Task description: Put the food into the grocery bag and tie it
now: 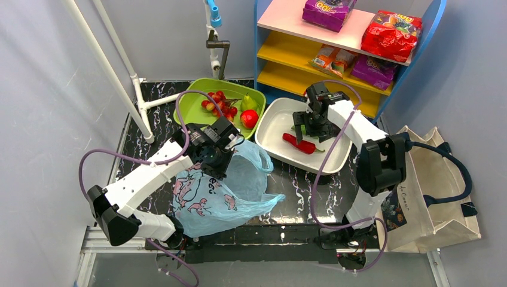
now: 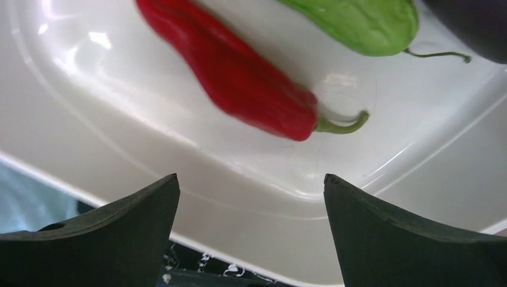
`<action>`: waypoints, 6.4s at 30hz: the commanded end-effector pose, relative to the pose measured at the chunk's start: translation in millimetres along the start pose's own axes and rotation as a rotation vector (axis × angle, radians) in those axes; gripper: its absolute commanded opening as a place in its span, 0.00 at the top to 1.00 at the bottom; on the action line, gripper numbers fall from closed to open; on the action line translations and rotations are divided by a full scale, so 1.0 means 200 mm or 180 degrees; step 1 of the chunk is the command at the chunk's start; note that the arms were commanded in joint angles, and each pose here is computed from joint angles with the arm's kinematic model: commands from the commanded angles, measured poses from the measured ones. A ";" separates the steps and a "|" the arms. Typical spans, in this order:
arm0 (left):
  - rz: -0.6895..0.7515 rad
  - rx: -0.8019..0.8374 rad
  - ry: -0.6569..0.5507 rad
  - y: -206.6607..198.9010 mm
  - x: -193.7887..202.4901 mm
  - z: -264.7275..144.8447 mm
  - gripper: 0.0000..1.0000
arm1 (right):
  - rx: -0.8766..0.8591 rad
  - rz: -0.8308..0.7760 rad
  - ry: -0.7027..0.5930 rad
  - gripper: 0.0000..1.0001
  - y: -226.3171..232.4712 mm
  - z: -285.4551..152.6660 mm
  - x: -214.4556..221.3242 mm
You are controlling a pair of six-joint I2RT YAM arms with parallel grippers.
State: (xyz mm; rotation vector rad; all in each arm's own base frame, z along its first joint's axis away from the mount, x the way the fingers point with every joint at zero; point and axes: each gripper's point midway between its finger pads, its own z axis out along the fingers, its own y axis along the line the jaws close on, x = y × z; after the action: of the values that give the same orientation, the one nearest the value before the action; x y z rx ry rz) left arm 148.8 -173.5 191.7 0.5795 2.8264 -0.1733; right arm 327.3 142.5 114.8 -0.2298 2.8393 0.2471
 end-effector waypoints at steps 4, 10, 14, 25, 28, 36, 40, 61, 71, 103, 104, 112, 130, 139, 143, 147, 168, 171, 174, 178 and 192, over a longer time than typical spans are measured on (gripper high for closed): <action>-0.0079 0.0030 -0.0029 0.02 0.05 -0.05 1.00 | 0.0558 -0.0074 0.0115 0.02 -0.15 0.09 -0.05; -0.0092 0.0009 0.0005 0.02 0.06 -0.04 1.00 | 0.0476 -0.0135 0.0288 0.02 -0.14 0.19 -0.04; -0.0089 0.0013 0.0017 0.02 0.06 -0.04 1.00 | 0.0372 -0.0150 0.0316 0.03 -0.11 0.23 -0.06; -0.0034 -0.0046 0.0052 0.03 0.05 -0.03 1.00 | 0.0035 -0.0163 0.0522 0.18 0.01 0.32 -0.02; -0.0025 -0.0078 0.0063 0.04 0.04 -0.03 1.00 | 0.0007 -0.0177 0.0581 0.27 0.03 0.33 0.02; -0.0021 -0.0081 0.0058 0.03 0.03 -0.02 1.00 | -0.0037 -0.0249 0.0680 0.46 0.09 0.34 0.11; -0.0028 -0.0066 0.0050 0.02 0.01 -0.03 1.00 | 0.0002 -0.0256 0.0699 0.26 0.11 0.37 0.13; -0.0143 0.0023 0.0037 -0.02 -0.02 -0.02 1.00 | 0.0045 -0.0393 0.0398 0.82 0.17 0.19 0.03; -0.0187 0.0080 -0.0031 -0.06 -0.07 -0.02 1.00 | -0.0167 -0.0705 -0.0131 0.82 0.44 -0.29 0.06; -0.0290 0.0246 -0.0304 -0.14 -0.23 -0.12 1.00 | -0.1945 -0.1270 0.0272 0.84 0.98 -0.70 0.98; -0.0292 0.0265 -0.0313 -0.14 -0.23 -0.12 1.00 | -0.1891 -0.1235 0.0292 0.84 1.00 -0.69 0.96; -0.0327 0.0272 -0.0381 -0.13 -0.22 -0.13 1.00 | -0.1572 -0.0997 0.0215 0.75 1.14 -0.68 0.78; -0.0330 0.0268 -0.0405 -0.13 -0.24 -0.12 1.00 | -0.1638 -0.0993 -0.0049 0.16 1.14 -0.77 0.73; -0.0297 0.0269 -0.0395 -0.14 -0.25 -0.11 1.00 | -0.1041 -0.1191 -0.0600 0.13 0.82 -0.81 0.70; -0.0290 0.0263 -0.0387 -0.14 -0.24 -0.11 1.00 | -0.0941 -0.1212 -0.0674 0.12 0.76 -0.79 0.70; -0.0270 0.0258 -0.0375 -0.13 -0.23 -0.10 1.00 | -0.0813 -0.1192 -0.0763 0.12 0.75 -0.74 0.66; -0.0626 -0.0240 0.0072 0.07 0.13 0.09 1.00 | -0.1232 -0.1082 -0.1218 0.12 0.99 -0.97 0.20; -0.0663 -0.0247 0.0102 0.08 0.18 0.11 1.00 | -0.1311 -0.0870 -0.1183 0.12 0.98 -0.97 0.09; -0.0656 -0.0298 0.0127 0.11 0.22 0.12 1.00 | -0.1264 -0.0748 -0.1134 0.13 0.98 -0.92 -0.02; -0.0634 -0.0370 0.0150 0.14 0.24 0.13 1.00 | -0.1182 -0.0615 -0.1012 0.13 1.00 -0.82 -0.15; -0.0568 -0.0620 0.0145 0.22 0.19 0.08 1.00 | -0.1266 -0.0180 -0.0757 0.13 1.08 -0.35 -0.57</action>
State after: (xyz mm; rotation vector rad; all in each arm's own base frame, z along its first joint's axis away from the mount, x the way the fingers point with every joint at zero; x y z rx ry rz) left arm 130.3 -133.0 153.9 0.2892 2.9025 0.0115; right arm 360.9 343.3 242.4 -0.3380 2.5648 0.6999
